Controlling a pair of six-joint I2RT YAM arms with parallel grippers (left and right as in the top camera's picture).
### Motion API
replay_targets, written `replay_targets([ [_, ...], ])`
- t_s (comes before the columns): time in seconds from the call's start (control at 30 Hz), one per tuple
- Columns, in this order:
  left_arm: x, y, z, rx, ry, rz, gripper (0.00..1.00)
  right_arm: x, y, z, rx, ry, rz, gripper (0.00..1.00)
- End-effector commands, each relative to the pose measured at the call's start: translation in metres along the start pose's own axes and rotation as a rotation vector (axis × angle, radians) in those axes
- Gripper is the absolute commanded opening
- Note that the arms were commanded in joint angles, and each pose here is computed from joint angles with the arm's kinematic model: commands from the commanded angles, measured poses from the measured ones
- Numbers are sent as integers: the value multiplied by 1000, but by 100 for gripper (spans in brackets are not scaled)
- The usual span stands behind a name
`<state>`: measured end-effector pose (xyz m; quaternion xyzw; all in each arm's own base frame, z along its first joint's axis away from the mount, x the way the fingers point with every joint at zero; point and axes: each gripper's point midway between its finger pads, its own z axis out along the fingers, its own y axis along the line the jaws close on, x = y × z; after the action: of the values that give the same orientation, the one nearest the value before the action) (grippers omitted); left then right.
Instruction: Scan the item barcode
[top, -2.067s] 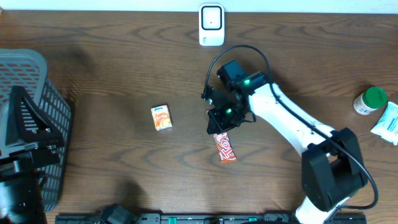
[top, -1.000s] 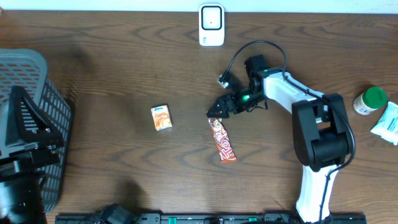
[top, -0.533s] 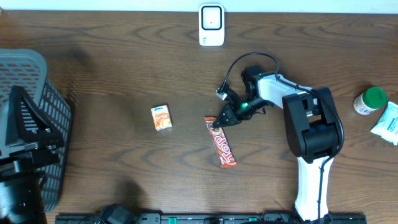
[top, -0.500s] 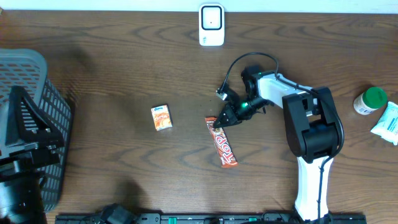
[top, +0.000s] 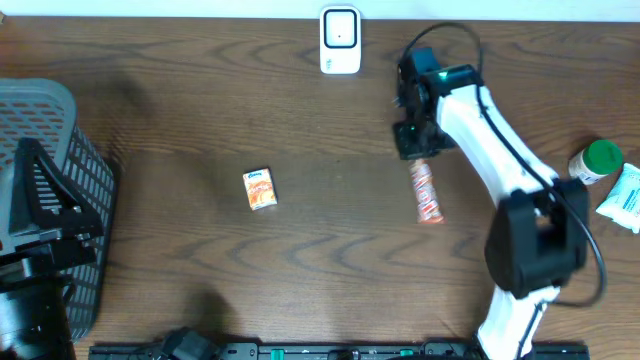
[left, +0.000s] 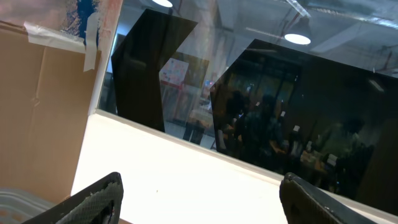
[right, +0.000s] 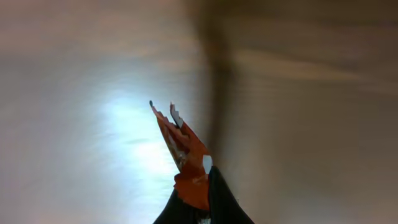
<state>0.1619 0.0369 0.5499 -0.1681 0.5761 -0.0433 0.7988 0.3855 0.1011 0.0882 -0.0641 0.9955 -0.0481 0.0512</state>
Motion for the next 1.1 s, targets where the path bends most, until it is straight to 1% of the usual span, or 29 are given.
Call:
replay_targets([
  [0.0, 0, 1, -1, 2, -4, -6, 81, -14, -53, -46, 471, -239, 297, 1],
  [0.1, 0, 1, -1, 2, -4, -6, 81, -10, -39, -54, 600, -371, 409, 2],
  [0.17, 0, 1, -1, 2, -4, -6, 81, -7, -20, -46, 642, -456, 441, 1],
  [0.23, 0, 1, -1, 2, -4, -6, 81, -3, -1, -36, 679, -527, 433, 2],
  [0.3, 0, 1, -1, 2, -4, -6, 81, 2, 18, -25, 719, -588, 390, 2],
  [0.4, 0, 1, -1, 2, -4, -6, 81, 12, 54, -14, 779, -669, 274, 2],
  [0.53, 0, 1, -1, 1, -4, -6, 81, 29, 99, -5, 750, -702, 158, 2],
  [0.57, 0, 1, -1, 1, -4, -6, 81, 34, 111, -4, 729, -706, 135, 9],
  [0.6, 1, 1, -1, 1, -3, -6, 81, 40, 120, -4, 712, -707, 117, 21],
  [0.67, 0, 1, -1, 1, -4, -6, 81, 50, 137, -3, 677, -703, 83, 35],
  [0.73, 0, 1, -1, 1, -4, -6, 81, 61, 151, 0, 646, -691, 55, 56],
  [0.77, 1, 1, -1, 1, -3, -6, 81, 66, 156, 1, 632, -678, 46, 62],
  [0.83, 1, 1, -1, 1, -3, -6, 81, 76, 164, 7, 602, -634, 34, 70],
  [0.9, 0, 1, -1, 1, -4, -6, 81, 86, 166, 11, 585, -575, 30, 73],
  [0.97, 1, 1, -1, 1, -3, -6, 81, 90, 165, 8, 568, -518, 40, 79],
  [1.0, 0, 1, -1, 1, -4, -6, 81, 91, 164, 4, 559, -492, 51, 83],
  [1.07, 1, 1, -1, 2, -3, -6, 81, 88, 161, -11, 521, -440, 57, 96],
])
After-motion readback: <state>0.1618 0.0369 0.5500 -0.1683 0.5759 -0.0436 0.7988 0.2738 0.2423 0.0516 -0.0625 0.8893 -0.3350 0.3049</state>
